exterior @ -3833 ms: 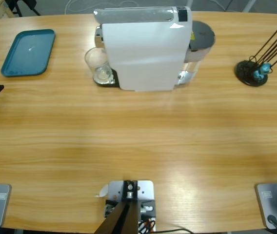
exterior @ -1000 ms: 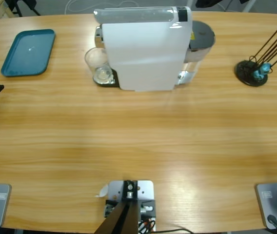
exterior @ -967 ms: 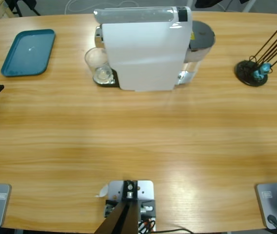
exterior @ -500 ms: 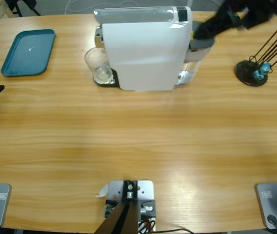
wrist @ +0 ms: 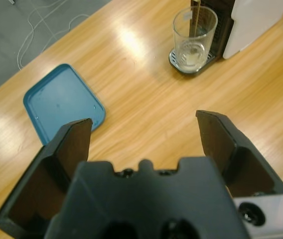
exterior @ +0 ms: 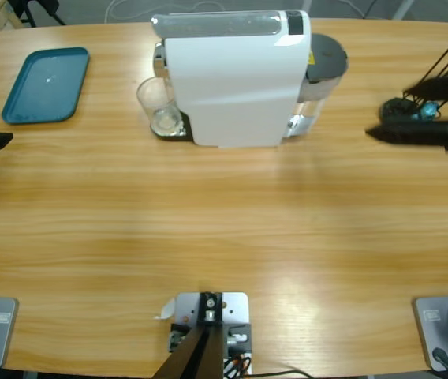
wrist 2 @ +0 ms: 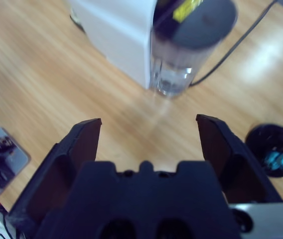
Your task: Pour coffee
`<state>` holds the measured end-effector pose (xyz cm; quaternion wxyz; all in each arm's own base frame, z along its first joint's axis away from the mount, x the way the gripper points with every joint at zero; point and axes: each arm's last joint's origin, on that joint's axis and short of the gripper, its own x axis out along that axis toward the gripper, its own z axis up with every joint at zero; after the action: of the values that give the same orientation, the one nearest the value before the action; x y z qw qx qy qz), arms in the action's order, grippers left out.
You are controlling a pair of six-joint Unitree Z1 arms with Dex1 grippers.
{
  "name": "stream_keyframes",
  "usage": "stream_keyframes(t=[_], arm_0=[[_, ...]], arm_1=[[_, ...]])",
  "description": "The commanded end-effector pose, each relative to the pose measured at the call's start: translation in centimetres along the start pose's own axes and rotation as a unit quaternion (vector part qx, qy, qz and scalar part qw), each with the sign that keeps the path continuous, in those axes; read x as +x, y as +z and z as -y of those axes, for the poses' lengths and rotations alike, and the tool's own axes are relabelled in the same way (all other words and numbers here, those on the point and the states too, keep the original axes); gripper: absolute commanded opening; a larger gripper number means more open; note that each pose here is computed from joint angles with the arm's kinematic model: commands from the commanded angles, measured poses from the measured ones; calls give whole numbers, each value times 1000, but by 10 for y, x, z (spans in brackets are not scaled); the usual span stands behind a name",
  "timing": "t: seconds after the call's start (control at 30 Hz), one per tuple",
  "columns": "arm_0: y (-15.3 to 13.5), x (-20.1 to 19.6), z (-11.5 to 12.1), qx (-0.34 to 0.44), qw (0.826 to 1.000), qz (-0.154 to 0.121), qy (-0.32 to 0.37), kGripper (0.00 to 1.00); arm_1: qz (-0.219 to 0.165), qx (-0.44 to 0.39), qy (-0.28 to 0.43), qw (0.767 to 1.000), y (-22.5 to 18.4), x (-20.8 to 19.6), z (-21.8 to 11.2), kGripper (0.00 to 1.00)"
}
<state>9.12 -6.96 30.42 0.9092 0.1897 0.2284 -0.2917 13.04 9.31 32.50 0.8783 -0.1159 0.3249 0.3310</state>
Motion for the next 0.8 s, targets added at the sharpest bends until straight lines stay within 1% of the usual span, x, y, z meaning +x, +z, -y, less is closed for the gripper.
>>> stream_keyframes(t=[0.03,0.13,0.2,0.27,0.43,0.67,0.8], arm_0=[[-17,13,5,-7,1000,21,1,895],[-18,14,5,-8,1000,29,2,895],[-18,17,6,-8,1000,29,0,895],[-19,19,7,-6,1000,27,-4,899],[-24,14,7,-13,999,42,-6,922],[-25,5,15,-12,993,72,-94,909],[-26,5,19,-10,989,76,-126,861]], arm_1=[[62,26,28,997,-64,-23,-10,816],[92,26,27,995,-75,-30,-12,816],[97,26,27,995,-77,-30,-12,816],[95,26,26,995,-77,-28,-12,816],[74,24,31,996,-72,-17,-11,819],[65,24,34,997,-71,-13,-10,821],[64,24,34,997,-71,-12,-10,821]])
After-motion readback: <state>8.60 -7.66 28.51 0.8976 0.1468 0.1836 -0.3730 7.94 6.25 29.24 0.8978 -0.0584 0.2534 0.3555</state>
